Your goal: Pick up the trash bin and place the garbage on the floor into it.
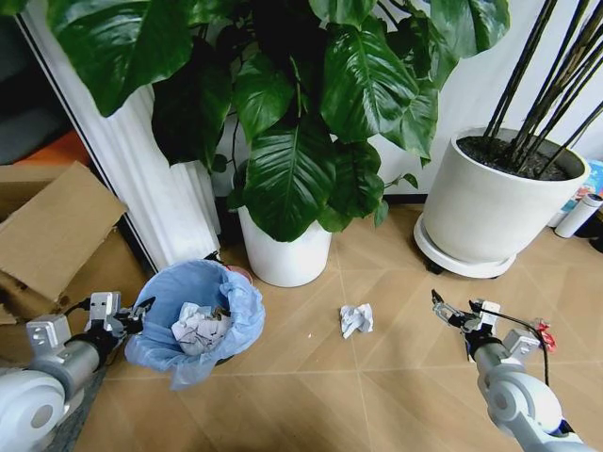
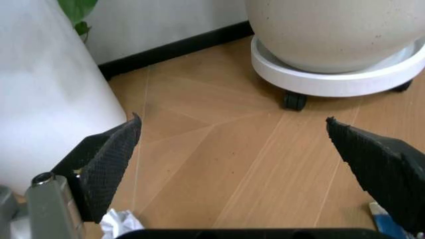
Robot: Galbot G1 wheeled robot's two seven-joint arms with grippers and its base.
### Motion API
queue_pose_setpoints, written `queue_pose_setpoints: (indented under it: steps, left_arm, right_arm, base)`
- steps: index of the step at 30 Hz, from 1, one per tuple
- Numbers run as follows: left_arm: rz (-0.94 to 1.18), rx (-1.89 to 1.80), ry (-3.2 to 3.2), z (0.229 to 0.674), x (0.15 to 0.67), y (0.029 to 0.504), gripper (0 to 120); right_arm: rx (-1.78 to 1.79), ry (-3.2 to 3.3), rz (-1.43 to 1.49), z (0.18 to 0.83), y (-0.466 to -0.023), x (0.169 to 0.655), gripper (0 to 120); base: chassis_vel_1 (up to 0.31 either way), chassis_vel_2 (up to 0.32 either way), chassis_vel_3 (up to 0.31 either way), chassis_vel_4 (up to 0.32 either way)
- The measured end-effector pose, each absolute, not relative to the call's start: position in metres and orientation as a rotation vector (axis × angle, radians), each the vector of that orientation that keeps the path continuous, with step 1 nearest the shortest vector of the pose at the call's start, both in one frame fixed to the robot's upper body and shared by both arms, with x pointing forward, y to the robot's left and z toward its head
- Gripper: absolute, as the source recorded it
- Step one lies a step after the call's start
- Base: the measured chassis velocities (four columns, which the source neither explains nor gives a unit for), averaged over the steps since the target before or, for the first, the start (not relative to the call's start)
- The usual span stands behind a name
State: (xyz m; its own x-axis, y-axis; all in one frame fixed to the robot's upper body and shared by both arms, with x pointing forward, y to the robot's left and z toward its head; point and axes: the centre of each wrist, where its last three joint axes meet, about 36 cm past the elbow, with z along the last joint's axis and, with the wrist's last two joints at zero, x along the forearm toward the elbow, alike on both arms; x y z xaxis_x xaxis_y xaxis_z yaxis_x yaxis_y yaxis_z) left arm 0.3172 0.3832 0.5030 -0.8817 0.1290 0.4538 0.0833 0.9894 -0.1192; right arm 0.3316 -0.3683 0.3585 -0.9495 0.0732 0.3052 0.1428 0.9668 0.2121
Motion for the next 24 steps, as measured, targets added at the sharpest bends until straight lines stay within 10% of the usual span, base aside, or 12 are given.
queue_pose_setpoints:
  steps: [24]
  left_arm:
    - [0.127, -0.15, -2.641, 0.501, 0.315, 0.385, 0]
  right_arm:
    - [0.305, -2.695, 0.17, 0.26, -0.391, 0.343, 100]
  base:
    - [-0.011, 0.001, 0.013, 0.002]
